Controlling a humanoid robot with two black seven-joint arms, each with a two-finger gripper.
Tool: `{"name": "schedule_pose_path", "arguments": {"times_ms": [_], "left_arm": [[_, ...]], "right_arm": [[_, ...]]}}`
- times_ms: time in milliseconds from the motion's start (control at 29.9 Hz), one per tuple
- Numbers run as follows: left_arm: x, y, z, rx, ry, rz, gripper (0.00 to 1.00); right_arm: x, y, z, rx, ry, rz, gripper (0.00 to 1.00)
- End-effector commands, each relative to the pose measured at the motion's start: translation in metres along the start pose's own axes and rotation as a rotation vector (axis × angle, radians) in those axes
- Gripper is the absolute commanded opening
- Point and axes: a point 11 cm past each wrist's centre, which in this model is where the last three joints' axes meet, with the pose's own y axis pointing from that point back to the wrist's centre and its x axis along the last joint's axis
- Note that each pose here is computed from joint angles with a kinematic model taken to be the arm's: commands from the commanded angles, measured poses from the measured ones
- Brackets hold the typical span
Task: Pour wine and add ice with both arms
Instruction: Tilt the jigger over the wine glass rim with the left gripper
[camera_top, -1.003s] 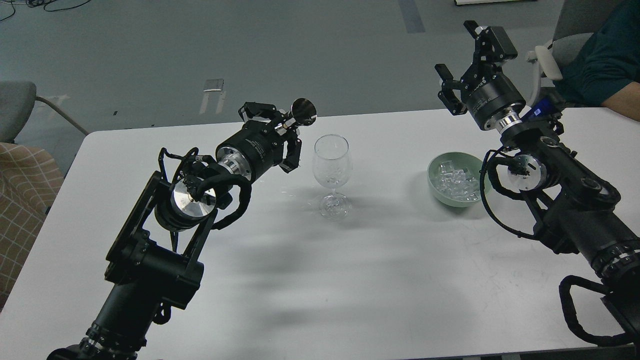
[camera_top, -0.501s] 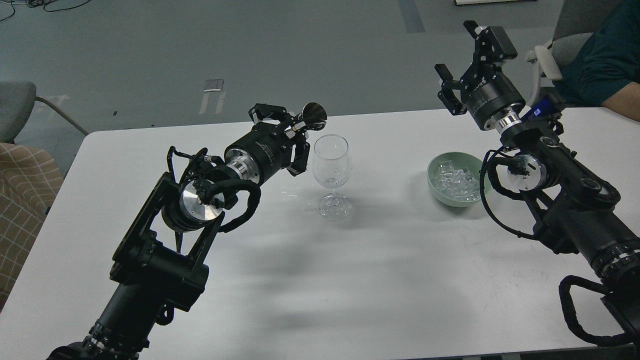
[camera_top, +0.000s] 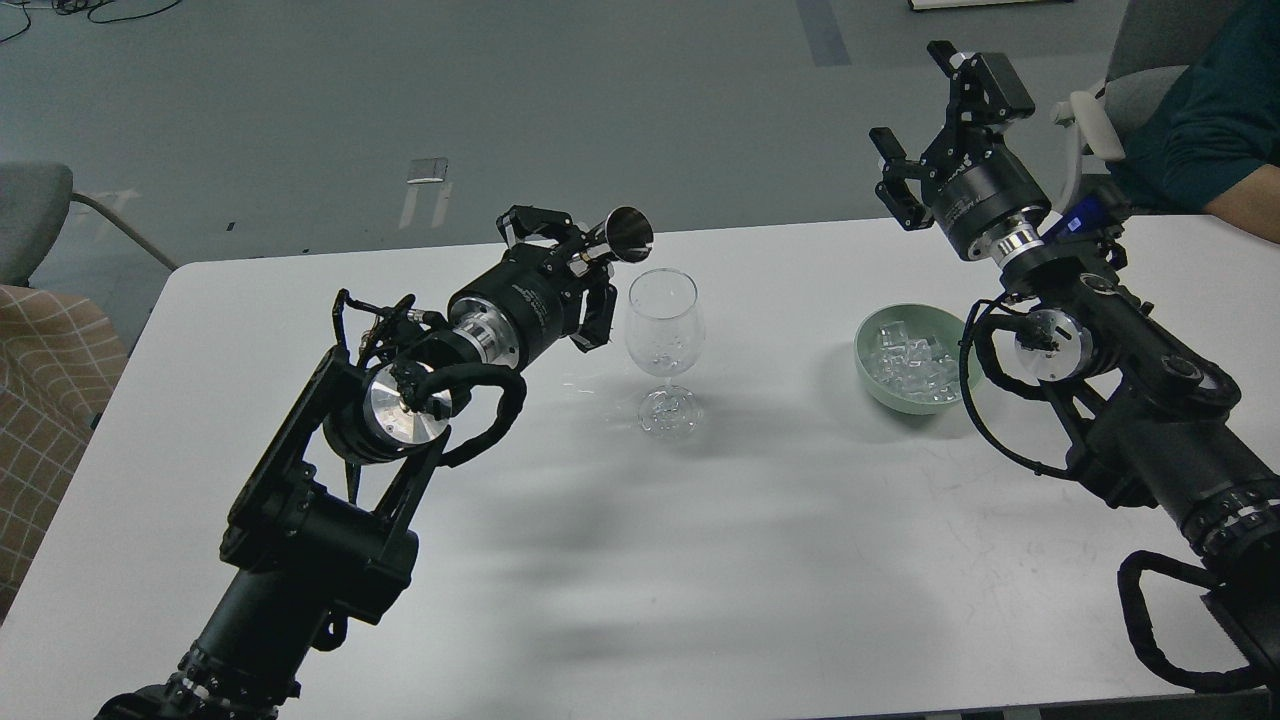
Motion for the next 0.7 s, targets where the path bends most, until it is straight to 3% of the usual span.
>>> {"name": "schedule_pose_path", "arguments": {"times_ms": [0, 668], "left_arm": [[0.0003, 0.0000, 0.0007, -0.007, -0.010, 0.004, 0.00], [-0.0012, -0.0011, -0.0021, -0.018, -0.103, 0.025, 0.00]], "right_arm": [[0.0006, 0.0010, 0.0013, -0.003, -0.002, 0.002, 1.00], [0.0011, 0.0019, 0.0024, -0.004, -0.003, 0.004, 1.00]]}}
